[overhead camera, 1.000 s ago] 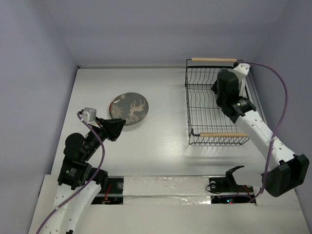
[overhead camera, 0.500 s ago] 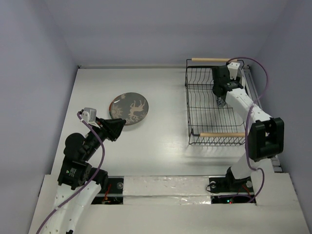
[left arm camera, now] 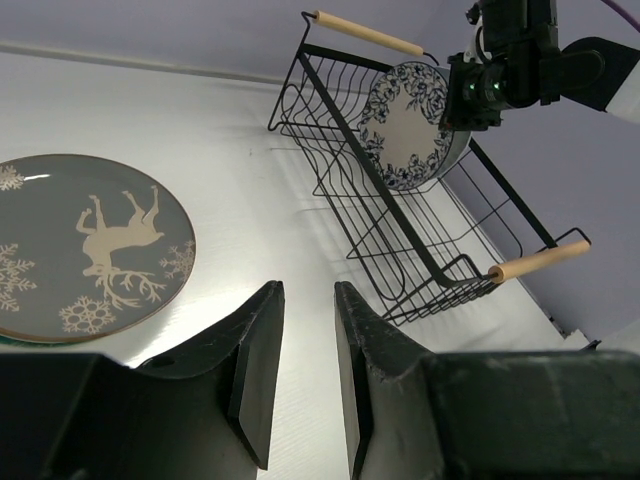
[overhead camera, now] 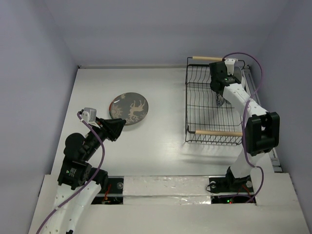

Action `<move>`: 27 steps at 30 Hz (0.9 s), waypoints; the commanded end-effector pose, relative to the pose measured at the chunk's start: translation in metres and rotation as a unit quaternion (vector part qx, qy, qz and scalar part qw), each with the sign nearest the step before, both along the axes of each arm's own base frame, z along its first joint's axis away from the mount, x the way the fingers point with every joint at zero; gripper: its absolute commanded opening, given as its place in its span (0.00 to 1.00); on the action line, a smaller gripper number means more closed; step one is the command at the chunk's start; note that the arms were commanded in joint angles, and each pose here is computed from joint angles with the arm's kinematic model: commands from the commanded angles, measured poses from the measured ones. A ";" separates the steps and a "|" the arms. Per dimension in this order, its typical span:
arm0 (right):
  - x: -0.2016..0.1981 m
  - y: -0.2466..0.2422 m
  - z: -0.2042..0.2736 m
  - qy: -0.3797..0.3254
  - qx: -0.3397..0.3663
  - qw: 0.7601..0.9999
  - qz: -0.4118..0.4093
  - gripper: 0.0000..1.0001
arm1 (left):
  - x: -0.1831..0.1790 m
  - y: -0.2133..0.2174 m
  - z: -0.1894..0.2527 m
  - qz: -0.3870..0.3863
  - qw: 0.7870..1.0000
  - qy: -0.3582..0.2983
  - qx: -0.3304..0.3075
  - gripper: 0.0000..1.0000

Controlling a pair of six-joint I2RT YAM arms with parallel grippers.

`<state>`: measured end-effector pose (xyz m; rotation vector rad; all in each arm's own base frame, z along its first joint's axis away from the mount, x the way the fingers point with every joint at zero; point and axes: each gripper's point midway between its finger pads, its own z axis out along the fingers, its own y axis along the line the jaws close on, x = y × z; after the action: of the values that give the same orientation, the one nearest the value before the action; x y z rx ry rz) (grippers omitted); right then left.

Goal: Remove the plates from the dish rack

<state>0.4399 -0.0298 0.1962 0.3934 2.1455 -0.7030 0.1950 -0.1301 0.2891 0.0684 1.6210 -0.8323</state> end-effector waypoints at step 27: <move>-0.072 0.155 0.236 -0.355 0.291 0.843 0.279 0.00 | 0.001 -0.001 0.014 -0.003 1.000 -0.025 -0.008 0.24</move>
<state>0.3600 0.0556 0.3662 0.3094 1.8019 -0.0615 0.1951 -0.1300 0.2891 0.0678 1.6210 -0.8317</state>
